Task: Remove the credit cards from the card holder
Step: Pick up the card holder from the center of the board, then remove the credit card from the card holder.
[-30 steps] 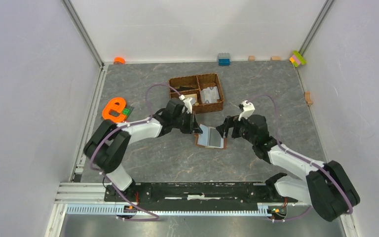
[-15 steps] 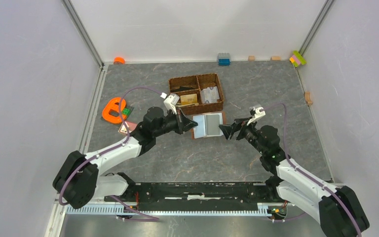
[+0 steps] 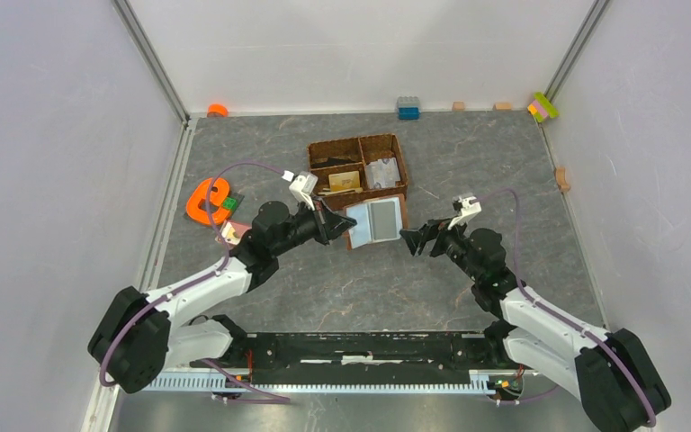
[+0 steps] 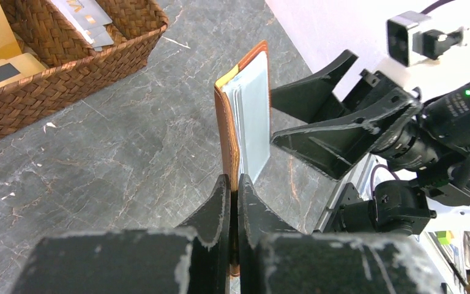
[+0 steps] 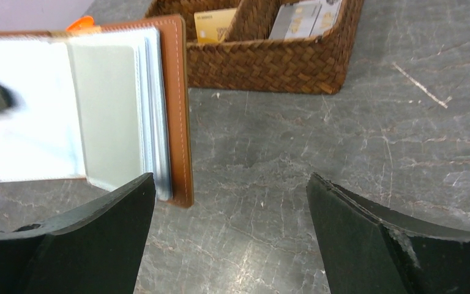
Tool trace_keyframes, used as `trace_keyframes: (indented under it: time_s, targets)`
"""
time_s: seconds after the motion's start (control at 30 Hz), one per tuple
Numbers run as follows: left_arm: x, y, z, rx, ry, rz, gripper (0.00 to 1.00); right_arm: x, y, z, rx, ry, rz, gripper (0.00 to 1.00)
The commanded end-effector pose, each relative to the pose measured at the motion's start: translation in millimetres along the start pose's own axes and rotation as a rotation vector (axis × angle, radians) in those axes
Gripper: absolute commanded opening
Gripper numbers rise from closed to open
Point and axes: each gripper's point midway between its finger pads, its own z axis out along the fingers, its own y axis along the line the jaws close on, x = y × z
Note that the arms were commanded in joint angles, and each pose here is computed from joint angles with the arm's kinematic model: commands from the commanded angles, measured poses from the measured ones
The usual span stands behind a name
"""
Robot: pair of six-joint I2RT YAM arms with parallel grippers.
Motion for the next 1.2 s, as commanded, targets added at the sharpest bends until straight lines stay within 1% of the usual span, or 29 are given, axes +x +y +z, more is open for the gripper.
trace_keyframes:
  time_s: [0.0,0.17,0.3,0.57,0.7,0.83,0.97,1.07,1.17]
  targets:
    - [-28,-26,-3,0.101,-0.103,0.014,0.02,-13,14,9,-0.063,-0.01,-0.001,0.97]
    - [-24,-36,0,0.167,-0.082,0.008,0.02,-9,21,13,-0.107,0.018,-0.002,0.96]
    - [-18,-41,6,0.207,-0.041,-0.011,0.02,-10,25,12,-0.128,0.016,-0.002,0.96]
    - [-13,-51,10,0.28,-0.009,-0.03,0.02,-10,28,12,-0.149,0.017,-0.004,0.96]
    - [-11,-47,13,0.265,0.005,-0.039,0.02,-14,42,9,-0.224,-0.005,-0.001,0.95]
    - [-8,-42,17,0.242,0.019,-0.047,0.02,-20,68,3,-0.368,-0.029,-0.002,0.95]
    - [-6,-43,19,0.252,0.033,-0.056,0.02,-18,93,0,-0.48,-0.02,-0.021,0.93]
    - [-5,-43,20,0.257,0.039,-0.061,0.02,-14,98,2,-0.492,0.0,-0.034,0.92]
    - [-5,-44,19,0.259,0.039,-0.06,0.02,-10,95,6,-0.466,0.023,-0.042,0.87]
